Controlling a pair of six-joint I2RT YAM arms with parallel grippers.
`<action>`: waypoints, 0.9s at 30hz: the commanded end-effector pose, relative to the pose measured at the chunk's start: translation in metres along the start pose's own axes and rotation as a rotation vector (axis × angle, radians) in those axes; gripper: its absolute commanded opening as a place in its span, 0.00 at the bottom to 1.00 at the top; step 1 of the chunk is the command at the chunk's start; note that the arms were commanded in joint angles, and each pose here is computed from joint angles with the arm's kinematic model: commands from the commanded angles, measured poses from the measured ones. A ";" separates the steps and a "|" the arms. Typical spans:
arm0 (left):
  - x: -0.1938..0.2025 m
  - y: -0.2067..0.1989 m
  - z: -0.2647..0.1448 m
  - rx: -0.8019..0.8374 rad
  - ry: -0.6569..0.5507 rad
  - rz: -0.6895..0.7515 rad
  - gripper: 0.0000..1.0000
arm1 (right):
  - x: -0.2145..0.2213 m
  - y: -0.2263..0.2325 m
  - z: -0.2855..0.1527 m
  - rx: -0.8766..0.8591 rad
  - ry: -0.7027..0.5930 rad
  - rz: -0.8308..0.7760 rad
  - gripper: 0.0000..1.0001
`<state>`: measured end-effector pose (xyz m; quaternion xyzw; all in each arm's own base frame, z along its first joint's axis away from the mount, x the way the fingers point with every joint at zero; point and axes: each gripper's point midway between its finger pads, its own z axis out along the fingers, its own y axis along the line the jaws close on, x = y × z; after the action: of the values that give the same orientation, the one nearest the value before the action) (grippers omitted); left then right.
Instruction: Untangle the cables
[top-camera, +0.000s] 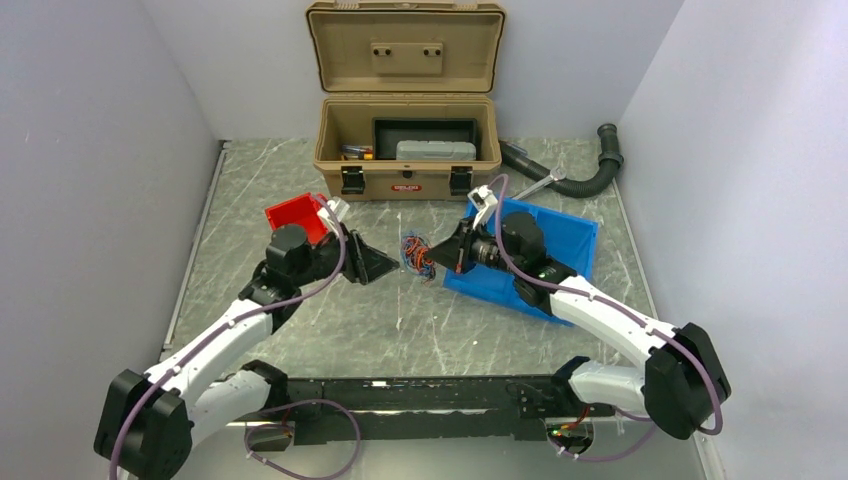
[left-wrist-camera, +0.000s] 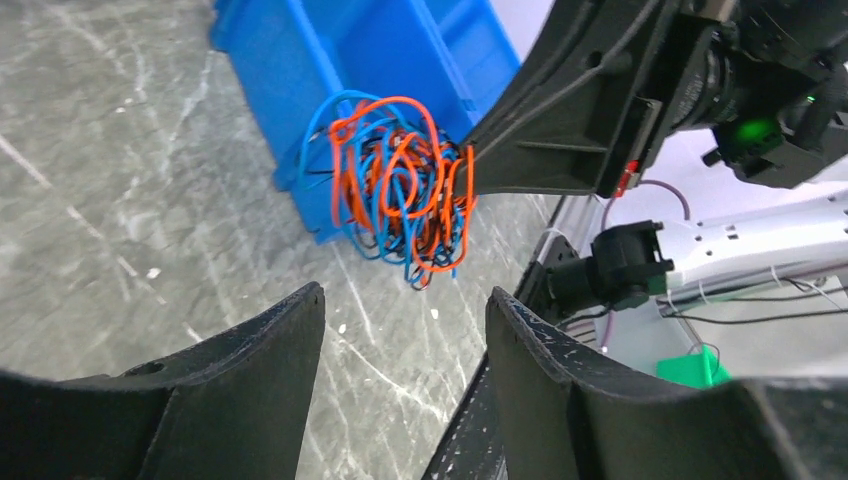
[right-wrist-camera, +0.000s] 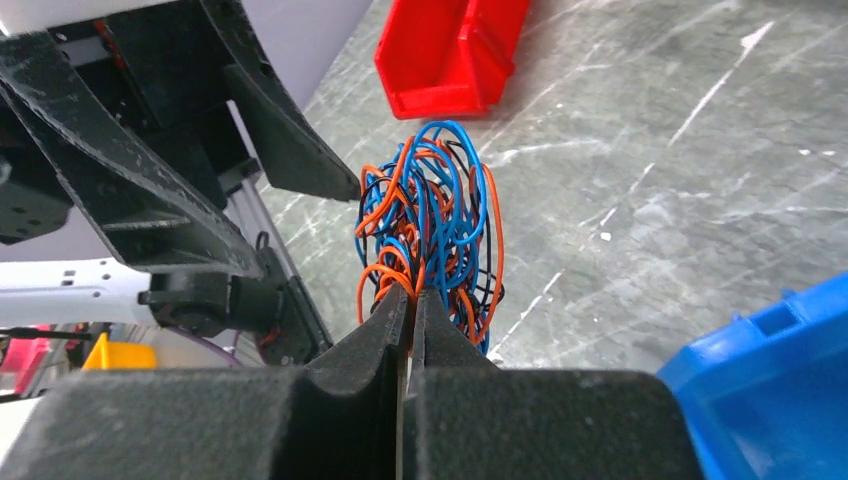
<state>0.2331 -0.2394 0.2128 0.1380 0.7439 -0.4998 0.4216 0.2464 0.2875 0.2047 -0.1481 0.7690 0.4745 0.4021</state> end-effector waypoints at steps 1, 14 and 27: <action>-0.013 -0.033 0.009 0.140 -0.023 0.057 0.64 | -0.035 0.040 0.002 -0.157 -0.085 -0.025 0.00; -0.012 -0.022 0.030 0.094 0.013 0.021 0.00 | -0.031 0.044 0.003 -0.179 -0.082 -0.013 0.00; -0.025 0.094 -0.057 -0.548 -0.172 -0.116 0.00 | -0.021 -0.101 -0.047 0.684 -0.121 0.035 0.00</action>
<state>0.2667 -0.1993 0.1997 0.0419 0.7929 -0.3986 0.4589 0.2742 0.2522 0.1817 -0.0535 0.8266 0.3595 0.4298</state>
